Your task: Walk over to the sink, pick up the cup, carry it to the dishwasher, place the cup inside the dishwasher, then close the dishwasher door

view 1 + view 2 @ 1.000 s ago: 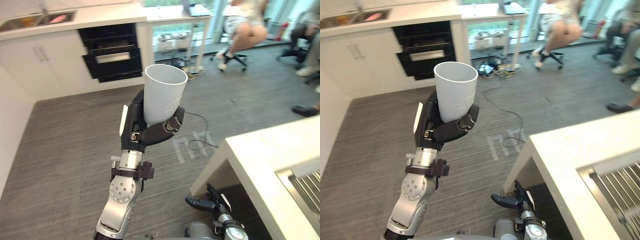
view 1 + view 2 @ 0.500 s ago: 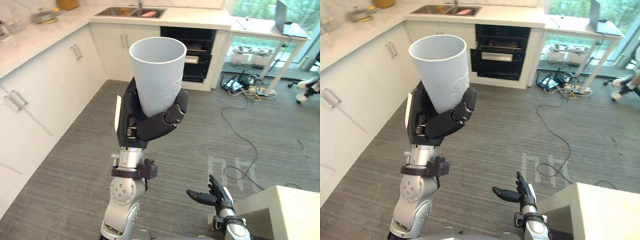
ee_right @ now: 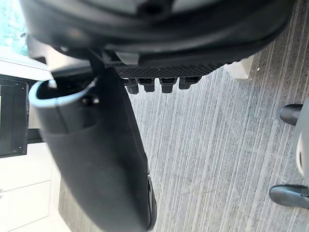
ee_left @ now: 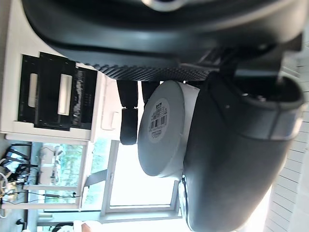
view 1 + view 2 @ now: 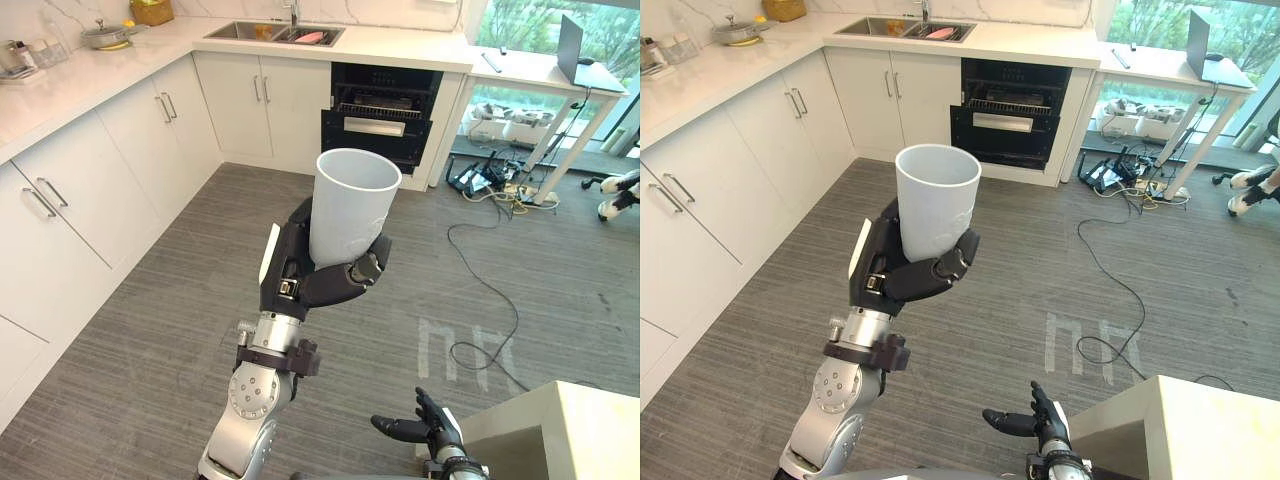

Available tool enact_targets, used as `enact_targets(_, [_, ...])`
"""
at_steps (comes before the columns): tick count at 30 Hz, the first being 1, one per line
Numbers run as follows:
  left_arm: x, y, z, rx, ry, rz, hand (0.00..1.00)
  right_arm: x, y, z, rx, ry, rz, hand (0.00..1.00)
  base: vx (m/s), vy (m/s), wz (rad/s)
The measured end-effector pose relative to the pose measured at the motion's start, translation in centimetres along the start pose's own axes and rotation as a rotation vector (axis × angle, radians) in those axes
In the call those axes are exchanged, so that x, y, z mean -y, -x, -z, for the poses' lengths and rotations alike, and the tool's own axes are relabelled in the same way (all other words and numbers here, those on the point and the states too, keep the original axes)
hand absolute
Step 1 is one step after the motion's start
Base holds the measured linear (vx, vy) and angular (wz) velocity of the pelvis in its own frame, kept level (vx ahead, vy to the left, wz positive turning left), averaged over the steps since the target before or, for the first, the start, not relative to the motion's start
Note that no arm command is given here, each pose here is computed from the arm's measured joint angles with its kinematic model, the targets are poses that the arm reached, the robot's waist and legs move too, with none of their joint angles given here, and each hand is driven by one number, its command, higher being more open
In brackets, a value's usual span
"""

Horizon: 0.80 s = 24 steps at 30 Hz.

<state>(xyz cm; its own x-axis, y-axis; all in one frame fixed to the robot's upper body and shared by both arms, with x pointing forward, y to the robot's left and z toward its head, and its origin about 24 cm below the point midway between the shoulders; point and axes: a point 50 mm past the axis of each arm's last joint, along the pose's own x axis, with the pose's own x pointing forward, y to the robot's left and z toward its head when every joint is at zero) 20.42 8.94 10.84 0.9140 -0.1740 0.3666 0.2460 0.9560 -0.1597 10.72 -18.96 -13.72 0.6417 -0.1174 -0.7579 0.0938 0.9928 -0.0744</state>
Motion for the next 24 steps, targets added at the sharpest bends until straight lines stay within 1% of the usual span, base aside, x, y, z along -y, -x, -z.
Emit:
enact_targets(1, [-0.1, 0.1, 0.0, -0.002, -0.001, -0.003, 0.00, 0.0, 0.0, 0.0, -0.003, 0.006, 0.001, 1.00, 0.00, 0.000, 0.00])
enact_targets(2, [-1.8, 1.2, 0.5, -0.047, -0.021, -0.092, 0.00, 0.3, -0.5, 0.9, -0.068, 0.028, 0.015, 1.00, 0.00, 0.000, 0.00])
enact_targets(9, [-1.8, 1.2, 0.6, -0.049, -0.020, -0.093, 0.00, 0.3, -0.4, 1.3, -0.085, 0.027, 0.019, 1.00, 0.00, 0.000, 0.03])
enact_targets(11, [-2.0, 1.3, 0.9, -0.064, -0.022, -0.096, 0.00, 0.4, -0.3, 1.9, -0.117, 0.023, 0.032, 1.00, 0.01, -0.002, 0.18])
enact_targets(13, [-2.6, 1.7, 2.2, -0.121, -0.023, -0.124, 0.00, 0.5, -0.3, 2.5, -0.151, -0.006, 0.056, 1.00, 0.01, -0.008, 0.13])
enact_targets(16, [-3.5, 2.3, 3.7, -0.206, -0.027, -0.166, 0.00, 0.5, -0.5, 2.3, -0.153, -0.014, 0.071, 1.00, 0.00, 0.000, 0.00])
enact_targets(19, [-3.8, 2.8, 3.9, -0.227, -0.013, -0.188, 0.00, 0.5, -0.8, 1.7, -0.141, -0.023, 0.095, 1.00, 0.01, 0.010, -0.12])
enact_targets(24, [-3.9, 2.9, 3.8, -0.228, -0.004, -0.198, 0.00, 1.1, -1.1, 1.0, -0.120, -0.024, 0.135, 1.00, 0.09, 0.063, -0.36])
